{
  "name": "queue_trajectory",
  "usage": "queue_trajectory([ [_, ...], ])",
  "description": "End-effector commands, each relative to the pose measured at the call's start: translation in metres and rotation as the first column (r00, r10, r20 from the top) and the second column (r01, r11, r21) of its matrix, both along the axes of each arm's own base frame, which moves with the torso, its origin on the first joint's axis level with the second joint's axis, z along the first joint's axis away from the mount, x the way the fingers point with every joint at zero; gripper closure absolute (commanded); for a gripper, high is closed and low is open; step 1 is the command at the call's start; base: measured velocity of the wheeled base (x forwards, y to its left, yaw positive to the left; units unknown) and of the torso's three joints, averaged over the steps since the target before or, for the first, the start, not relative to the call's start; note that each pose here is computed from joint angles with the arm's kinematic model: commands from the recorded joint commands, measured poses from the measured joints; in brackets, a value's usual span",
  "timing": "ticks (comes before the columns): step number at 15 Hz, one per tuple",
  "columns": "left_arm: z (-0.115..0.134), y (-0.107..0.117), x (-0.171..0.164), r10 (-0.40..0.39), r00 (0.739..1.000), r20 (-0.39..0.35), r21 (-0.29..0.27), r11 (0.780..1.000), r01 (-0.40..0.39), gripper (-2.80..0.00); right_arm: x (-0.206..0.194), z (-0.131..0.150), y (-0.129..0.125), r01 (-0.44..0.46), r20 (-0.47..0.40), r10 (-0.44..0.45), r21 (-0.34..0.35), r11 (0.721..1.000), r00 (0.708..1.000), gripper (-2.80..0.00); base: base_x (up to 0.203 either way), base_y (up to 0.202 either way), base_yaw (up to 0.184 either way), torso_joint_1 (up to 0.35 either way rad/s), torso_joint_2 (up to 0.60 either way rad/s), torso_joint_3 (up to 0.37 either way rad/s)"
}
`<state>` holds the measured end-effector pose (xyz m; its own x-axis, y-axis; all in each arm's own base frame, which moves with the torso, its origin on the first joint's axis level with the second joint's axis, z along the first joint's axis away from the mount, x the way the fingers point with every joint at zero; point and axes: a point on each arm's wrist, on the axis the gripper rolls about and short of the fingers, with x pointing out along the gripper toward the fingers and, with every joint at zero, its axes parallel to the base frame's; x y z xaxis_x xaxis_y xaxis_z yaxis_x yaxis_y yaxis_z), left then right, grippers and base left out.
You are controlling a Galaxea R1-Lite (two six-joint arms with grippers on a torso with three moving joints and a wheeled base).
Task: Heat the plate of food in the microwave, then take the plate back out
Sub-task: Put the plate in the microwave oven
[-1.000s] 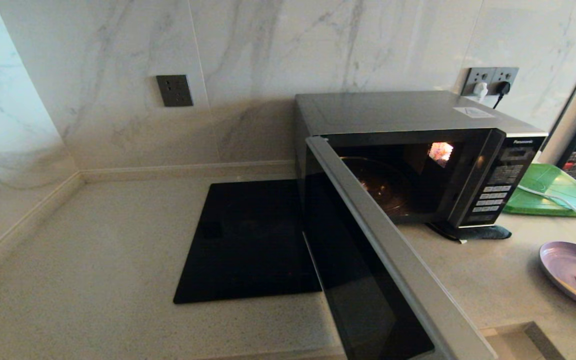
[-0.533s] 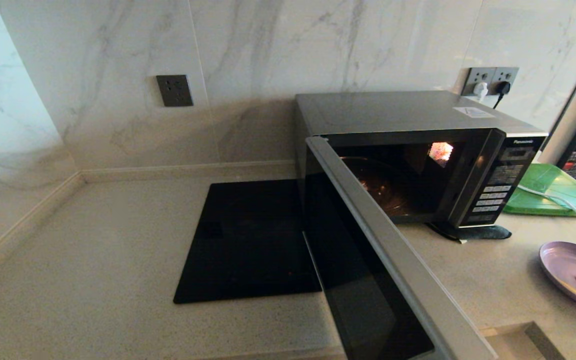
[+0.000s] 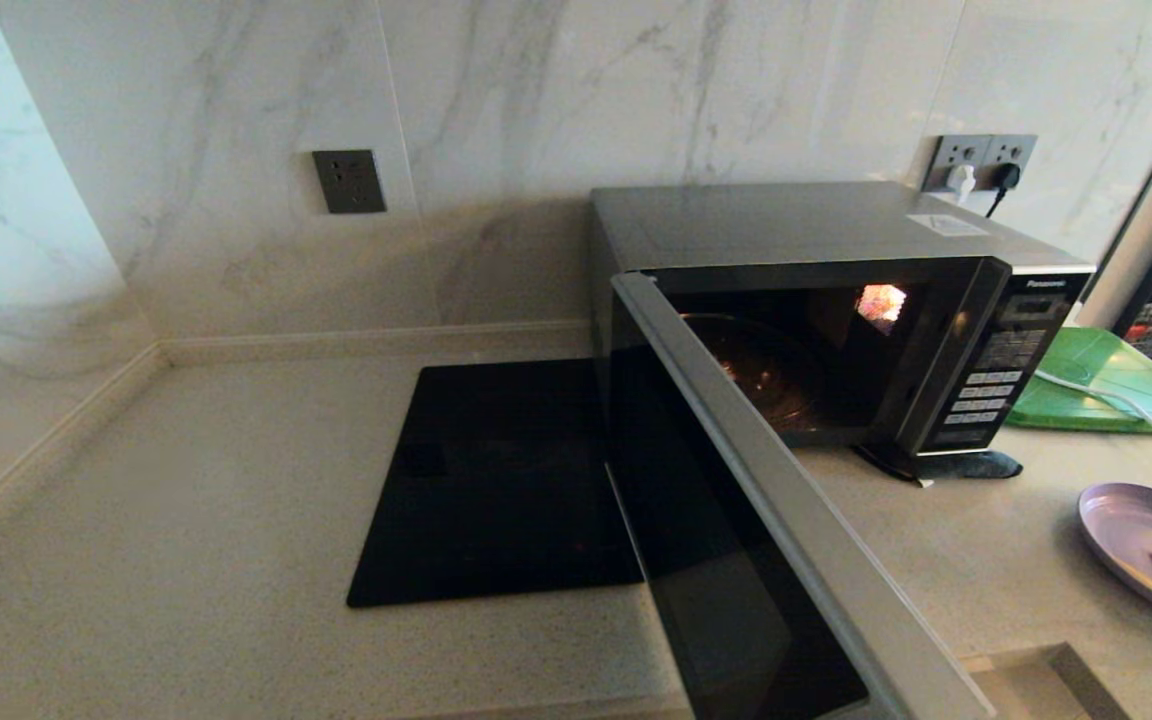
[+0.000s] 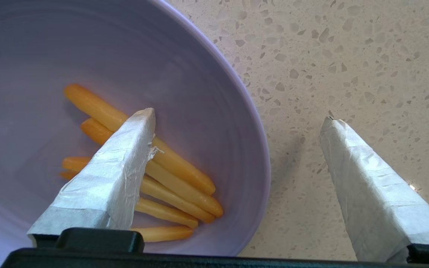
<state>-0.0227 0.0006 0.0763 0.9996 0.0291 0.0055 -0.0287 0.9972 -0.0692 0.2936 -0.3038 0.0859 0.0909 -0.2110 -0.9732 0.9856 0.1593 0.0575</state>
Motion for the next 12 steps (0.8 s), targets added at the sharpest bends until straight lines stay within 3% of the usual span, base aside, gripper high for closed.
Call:
queue_trajectory([
  [1, 0.0, 0.0, 0.0, 0.001, 1.0, 0.001, -0.001, 1.0, -0.001, 0.0, 0.0004, -0.0034, -0.0002, 0.003, -0.008, -0.003, 0.008, 1.0, 1.0, -2.8, 0.0, 0.0, 0.0, 0.0, 0.0, 0.0],
  [2, 0.0, 0.0, 0.0, 0.0, 1.0, 0.001, -0.001, 1.0, 0.0, 0.0, 0.0003, -0.0034, -0.0001, 0.003, -0.008, -0.003, 0.01, 1.0, 1.0, -2.8, 0.0, 0.0, 0.0, 0.0, 0.0, 0.0],
  [3, 0.0, 0.0, 0.0, 0.0, 1.0, 0.001, -0.001, 1.0, 0.0, 0.0, 0.0008, -0.0036, -0.0001, 0.002, -0.007, -0.002, 0.01, 1.0, 1.0, 0.0, 0.0, 0.0, 0.0, 0.0, 0.0, 0.0],
  [12, 0.0, 0.0, 0.0, 0.001, 1.0, 0.001, -0.001, 1.0, -0.001, 0.0, 0.0014, -0.0011, -0.0002, 0.001, -0.001, -0.001, 0.004, 1.0, 1.0, 0.0, 0.0, 0.0, 0.0, 0.0, 0.0, 0.0],
])
